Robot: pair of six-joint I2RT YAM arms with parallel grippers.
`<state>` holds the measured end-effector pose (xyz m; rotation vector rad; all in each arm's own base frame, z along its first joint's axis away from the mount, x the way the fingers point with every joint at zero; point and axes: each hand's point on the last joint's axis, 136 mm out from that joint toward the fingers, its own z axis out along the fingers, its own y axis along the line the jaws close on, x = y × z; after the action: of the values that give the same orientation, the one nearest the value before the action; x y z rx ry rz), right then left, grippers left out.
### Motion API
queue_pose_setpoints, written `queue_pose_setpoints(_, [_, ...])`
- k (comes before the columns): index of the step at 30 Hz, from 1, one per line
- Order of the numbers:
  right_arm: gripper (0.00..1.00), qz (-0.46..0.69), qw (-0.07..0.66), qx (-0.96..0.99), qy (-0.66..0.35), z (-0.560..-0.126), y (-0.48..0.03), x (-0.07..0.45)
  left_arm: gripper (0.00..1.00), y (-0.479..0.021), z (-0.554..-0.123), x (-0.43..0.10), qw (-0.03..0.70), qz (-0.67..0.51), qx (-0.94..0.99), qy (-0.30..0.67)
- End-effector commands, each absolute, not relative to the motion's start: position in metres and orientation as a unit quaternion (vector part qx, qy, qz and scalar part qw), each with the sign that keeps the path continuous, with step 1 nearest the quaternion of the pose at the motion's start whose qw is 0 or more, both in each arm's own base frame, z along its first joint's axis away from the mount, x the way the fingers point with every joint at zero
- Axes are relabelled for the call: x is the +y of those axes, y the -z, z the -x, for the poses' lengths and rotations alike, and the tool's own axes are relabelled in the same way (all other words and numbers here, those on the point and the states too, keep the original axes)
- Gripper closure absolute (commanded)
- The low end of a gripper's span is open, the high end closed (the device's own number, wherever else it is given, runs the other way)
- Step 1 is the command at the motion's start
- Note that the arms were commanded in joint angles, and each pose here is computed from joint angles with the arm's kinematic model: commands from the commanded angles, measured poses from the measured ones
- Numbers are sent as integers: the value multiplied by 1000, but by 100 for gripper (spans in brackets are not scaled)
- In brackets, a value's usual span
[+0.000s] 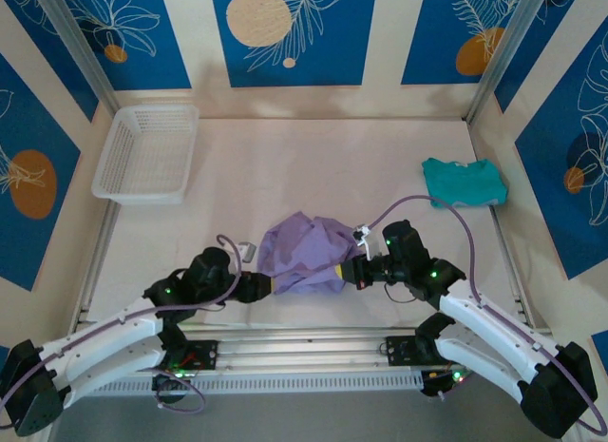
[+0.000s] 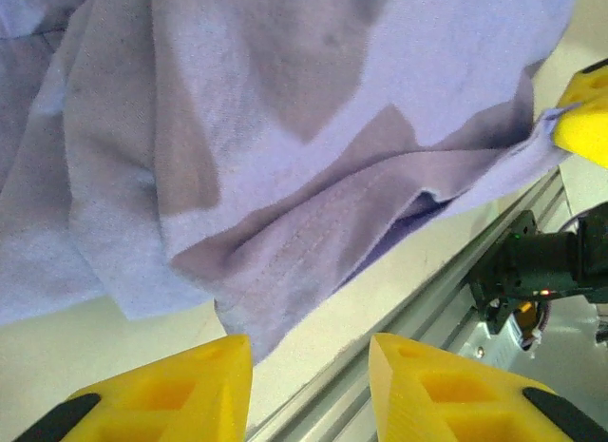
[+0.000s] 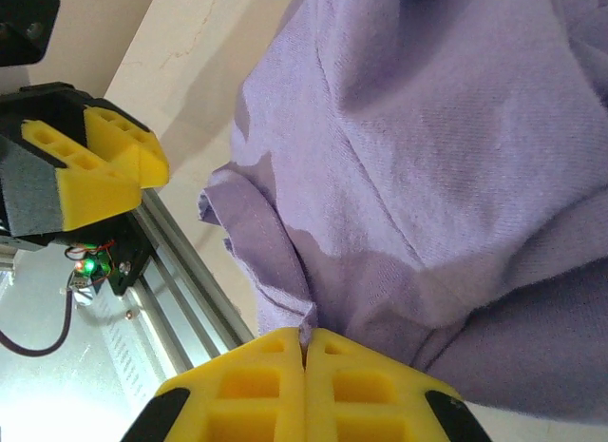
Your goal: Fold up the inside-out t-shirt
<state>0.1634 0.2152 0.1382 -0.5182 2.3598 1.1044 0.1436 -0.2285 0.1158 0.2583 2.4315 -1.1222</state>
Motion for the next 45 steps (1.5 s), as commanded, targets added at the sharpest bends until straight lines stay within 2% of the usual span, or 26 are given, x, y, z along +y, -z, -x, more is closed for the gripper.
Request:
queue_pose_setpoints(1, [100, 202, 242, 854, -413, -160, -144, 217, 59, -109, -136, -222, 206, -90, 891, 395])
queue_pose_setpoints(7, [100, 206, 245, 855, -409, -161, -144, 216, 54, -100, -141, -227, 184, -57, 899, 393])
queue_pose_setpoints(15, [100, 207, 248, 853, -411, -161, -147, 216, 56, -98, -150, -247, 180, -42, 882, 433])
queue_pose_setpoints(24, [100, 204, 250, 853, -409, -160, -146, 214, 58, -74, -151, -244, 163, -26, 896, 411])
queue_pose_setpoints(33, [100, 204, 254, 850, -414, -162, -148, 217, 80, -81, -154, -251, 173, -28, 883, 436])
queue_pose_setpoints(42, [100, 204, 257, 849, -415, -164, -148, 218, 79, -72, -150, -251, 156, -29, 890, 428])
queue_pose_setpoints(45, [100, 205, 257, 848, -416, -165, -149, 219, 89, -74, -150, -255, 154, -34, 886, 435])
